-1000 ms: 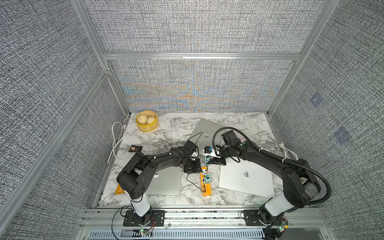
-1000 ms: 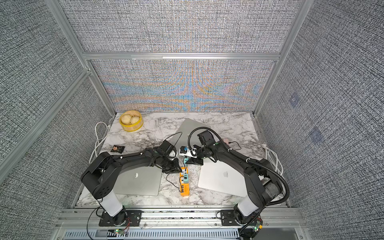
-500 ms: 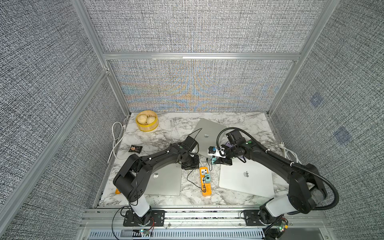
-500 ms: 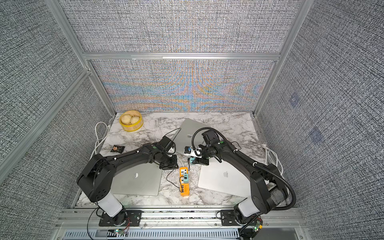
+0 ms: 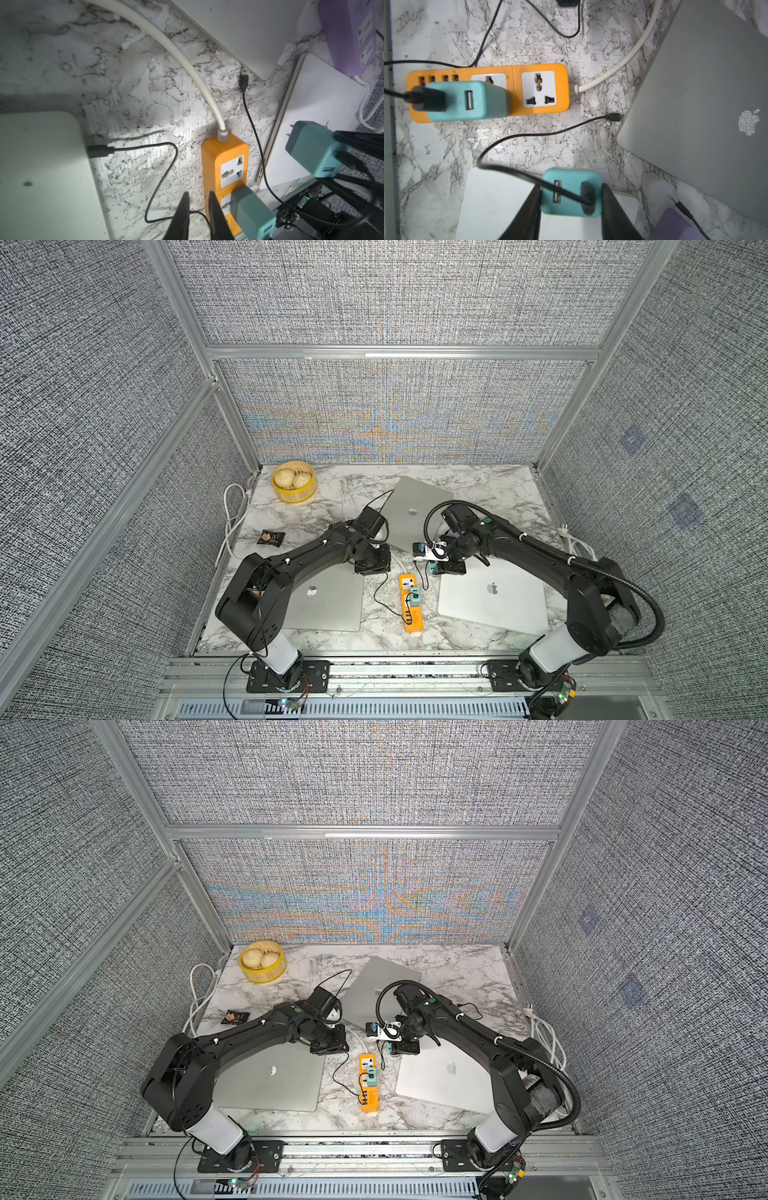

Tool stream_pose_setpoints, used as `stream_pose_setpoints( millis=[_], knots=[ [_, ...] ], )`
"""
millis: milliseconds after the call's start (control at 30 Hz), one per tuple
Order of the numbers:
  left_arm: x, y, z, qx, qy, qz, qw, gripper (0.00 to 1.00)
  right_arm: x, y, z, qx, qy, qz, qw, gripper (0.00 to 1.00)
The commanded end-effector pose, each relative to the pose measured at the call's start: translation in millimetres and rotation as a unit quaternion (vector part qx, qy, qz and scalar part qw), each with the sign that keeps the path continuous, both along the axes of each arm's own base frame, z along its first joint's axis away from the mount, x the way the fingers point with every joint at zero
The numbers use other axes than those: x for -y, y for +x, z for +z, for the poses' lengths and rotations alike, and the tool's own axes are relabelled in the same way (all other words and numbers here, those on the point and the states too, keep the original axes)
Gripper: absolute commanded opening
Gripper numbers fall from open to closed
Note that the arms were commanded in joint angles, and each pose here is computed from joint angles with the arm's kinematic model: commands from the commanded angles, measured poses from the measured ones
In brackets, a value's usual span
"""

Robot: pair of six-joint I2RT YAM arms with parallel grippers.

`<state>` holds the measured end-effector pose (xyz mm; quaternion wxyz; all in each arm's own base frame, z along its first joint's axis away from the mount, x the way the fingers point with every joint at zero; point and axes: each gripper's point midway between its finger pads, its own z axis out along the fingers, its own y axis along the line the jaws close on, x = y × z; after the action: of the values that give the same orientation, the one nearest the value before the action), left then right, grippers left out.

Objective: Unplug the laptop charger
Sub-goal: Place the plug at the center of the board.

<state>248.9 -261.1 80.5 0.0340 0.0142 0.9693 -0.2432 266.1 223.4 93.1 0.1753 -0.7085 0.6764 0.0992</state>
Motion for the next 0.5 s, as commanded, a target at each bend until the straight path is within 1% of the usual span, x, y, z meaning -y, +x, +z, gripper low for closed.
stream_pose_setpoints(
  millis=[0, 100, 167, 333, 467],
  knots=[
    [-11.0, 1.0, 7.5, 0.005, 0.001, 0.001, 1.000, 0.19, 6.8, -1.3, -8.6, -0.009, -0.043, -0.004, 0.999, 0.11],
    [-22.1, 2.9, 12.2, 0.008, 0.003, 0.009, 1.000, 0.19, -0.2, 0.4, -11.0, -0.002, -0.047, 0.001, 0.999, 0.11],
    [-31.3, 3.5, 14.3, 0.008, 0.005, 0.016, 1.000, 0.19, -0.5, 1.7, -15.0, 0.000, -0.063, 0.002, 0.998, 0.11],
    [-52.5, 4.9, 20.7, 0.014, 0.001, 0.038, 0.999, 0.19, -5.6, 3.4, -23.1, -0.008, -0.080, 0.005, 0.997, 0.11],
    [-68.7, 4.3, 25.3, 0.018, 0.013, 0.048, 0.999, 0.19, -8.0, 7.8, -28.4, -0.012, -0.099, -0.007, 0.995, 0.11]
  ],
)
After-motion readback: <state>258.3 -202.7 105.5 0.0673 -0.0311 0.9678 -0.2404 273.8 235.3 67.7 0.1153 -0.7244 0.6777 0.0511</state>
